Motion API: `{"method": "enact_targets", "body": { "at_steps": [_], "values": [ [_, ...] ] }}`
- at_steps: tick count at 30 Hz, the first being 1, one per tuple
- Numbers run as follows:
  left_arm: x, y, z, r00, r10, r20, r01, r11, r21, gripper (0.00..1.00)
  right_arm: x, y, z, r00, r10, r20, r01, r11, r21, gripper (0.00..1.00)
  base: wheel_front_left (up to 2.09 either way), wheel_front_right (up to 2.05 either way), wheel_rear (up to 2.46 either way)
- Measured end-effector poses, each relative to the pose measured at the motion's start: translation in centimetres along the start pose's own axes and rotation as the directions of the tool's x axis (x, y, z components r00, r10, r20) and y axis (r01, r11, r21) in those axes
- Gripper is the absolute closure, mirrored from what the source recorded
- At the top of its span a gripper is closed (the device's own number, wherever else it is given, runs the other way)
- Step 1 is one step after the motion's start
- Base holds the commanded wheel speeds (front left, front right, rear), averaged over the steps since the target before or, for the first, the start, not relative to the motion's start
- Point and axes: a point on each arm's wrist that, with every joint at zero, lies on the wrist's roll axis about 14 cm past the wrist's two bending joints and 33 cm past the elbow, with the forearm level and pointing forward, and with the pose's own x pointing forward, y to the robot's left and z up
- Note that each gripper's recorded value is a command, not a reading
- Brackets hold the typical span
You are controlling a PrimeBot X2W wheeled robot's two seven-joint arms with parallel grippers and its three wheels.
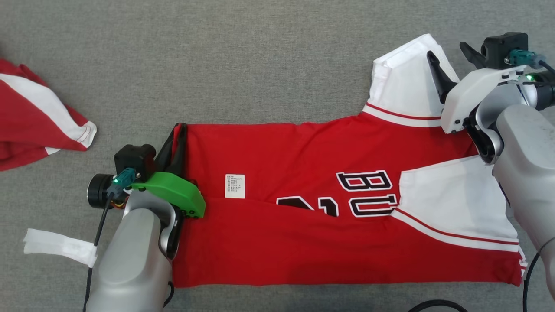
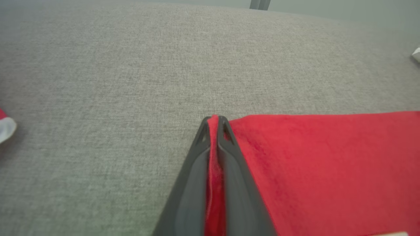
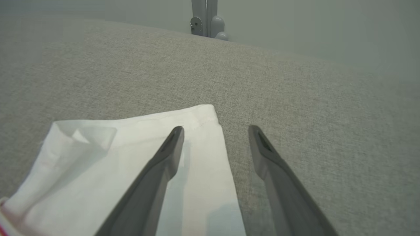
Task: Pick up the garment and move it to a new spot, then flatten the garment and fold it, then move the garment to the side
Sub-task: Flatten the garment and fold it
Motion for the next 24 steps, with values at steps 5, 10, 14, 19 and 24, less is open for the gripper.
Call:
{"method": "enact_targets", "body": {
  "at_steps": [5,10,14,19,24],
  "values": [
    [-0.2,-0.1,0.1,1.000,-0.011,0.007,0.011,1.000,-0.002,1.00,1.7,0.7,-0.5,0.998,0.023,-0.055,-0.024,1.000,-0.016,0.00,0.00,0.00,0.00],
    [-0.3,0.0,0.3,1.000,-0.012,0.008,0.012,1.000,0.002,1.00,2.6,0.9,-2.1,0.989,0.027,-0.143,-0.034,0.998,-0.046,0.29,0.00,0.00,0.00],
    [-0.2,0.0,0.3,1.000,-0.013,0.009,0.013,1.000,-0.004,1.00,2.8,1.3,-2.0,0.990,0.038,-0.137,-0.045,0.998,-0.051,1.00,0.00,0.00,0.00],
    [0.2,-0.2,1.1,0.999,-0.019,0.030,0.019,1.000,-0.002,1.00,2.4,-0.4,-1.2,0.996,0.001,-0.089,-0.006,0.998,-0.055,1.00,0.00,0.00,0.00],
    [0.6,-0.5,2.4,0.998,-0.029,0.059,0.028,1.000,0.014,1.00,1.9,-1.9,2.0,0.998,-0.029,0.048,0.033,0.996,-0.085,1.00,0.00,0.00,0.00]
  ]
}}
